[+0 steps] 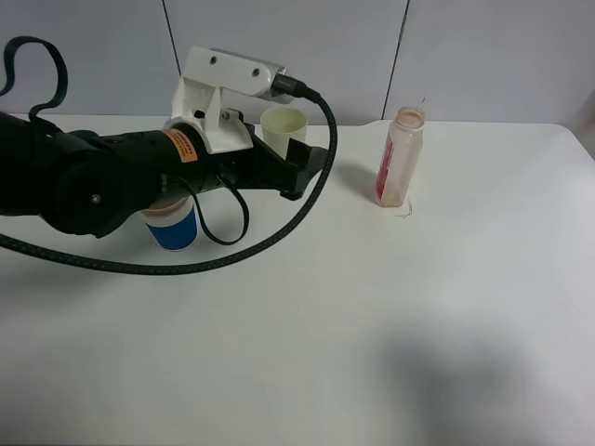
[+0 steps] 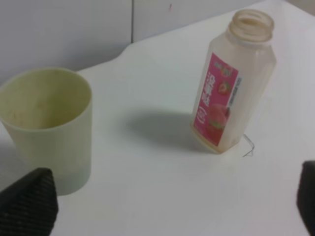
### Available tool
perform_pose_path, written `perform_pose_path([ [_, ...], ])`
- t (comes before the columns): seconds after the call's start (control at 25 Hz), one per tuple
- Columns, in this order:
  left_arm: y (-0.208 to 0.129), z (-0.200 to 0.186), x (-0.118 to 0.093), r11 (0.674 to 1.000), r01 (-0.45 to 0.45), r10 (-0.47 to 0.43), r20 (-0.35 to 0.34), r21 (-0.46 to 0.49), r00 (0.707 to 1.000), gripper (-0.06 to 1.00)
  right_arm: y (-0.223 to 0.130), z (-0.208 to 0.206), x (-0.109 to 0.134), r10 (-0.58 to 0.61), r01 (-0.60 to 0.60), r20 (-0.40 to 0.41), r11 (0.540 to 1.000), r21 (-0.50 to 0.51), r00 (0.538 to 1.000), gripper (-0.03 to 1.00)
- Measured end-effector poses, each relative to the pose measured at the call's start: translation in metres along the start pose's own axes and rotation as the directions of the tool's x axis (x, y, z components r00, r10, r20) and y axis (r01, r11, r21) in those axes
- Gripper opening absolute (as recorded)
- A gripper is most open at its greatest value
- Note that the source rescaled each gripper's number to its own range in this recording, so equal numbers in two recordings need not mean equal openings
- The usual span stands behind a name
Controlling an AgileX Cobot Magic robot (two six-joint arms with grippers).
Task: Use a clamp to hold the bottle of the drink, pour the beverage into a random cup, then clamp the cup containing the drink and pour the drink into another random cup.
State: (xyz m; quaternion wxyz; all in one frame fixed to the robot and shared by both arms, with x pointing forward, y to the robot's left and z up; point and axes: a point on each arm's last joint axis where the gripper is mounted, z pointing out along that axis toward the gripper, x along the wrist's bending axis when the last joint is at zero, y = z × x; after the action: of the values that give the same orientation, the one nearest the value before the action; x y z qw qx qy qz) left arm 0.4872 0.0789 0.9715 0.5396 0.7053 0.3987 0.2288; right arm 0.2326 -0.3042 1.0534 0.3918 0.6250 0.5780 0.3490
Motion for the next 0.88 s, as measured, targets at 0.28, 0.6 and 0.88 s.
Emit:
perform_pose_path([
  [0.28, -0.003, 0.02, 0.001, 0.998, 0.053, -0.052, -0.033, 0.029, 0.998, 0.95, 0.0, 0.0, 0.0, 0.0, 0.0, 0.0, 1.0, 0.0, 1.0, 0.98],
  [0.6, -0.015, 0.037, 0.003, 0.986, 0.149, -0.142, -0.095, 0.076, 0.985, 0.95, 0.0, 0.0, 0.0, 0.0, 0.0, 0.0, 1.0, 0.0, 1.0, 0.98],
  [0.88, -0.02, 0.057, -0.002, 0.973, 0.215, -0.203, -0.126, 0.085, 0.971, 0.95, 0.0, 0.0, 0.0, 0.0, 0.0, 0.0, 1.0, 0.0, 1.0, 0.98],
])
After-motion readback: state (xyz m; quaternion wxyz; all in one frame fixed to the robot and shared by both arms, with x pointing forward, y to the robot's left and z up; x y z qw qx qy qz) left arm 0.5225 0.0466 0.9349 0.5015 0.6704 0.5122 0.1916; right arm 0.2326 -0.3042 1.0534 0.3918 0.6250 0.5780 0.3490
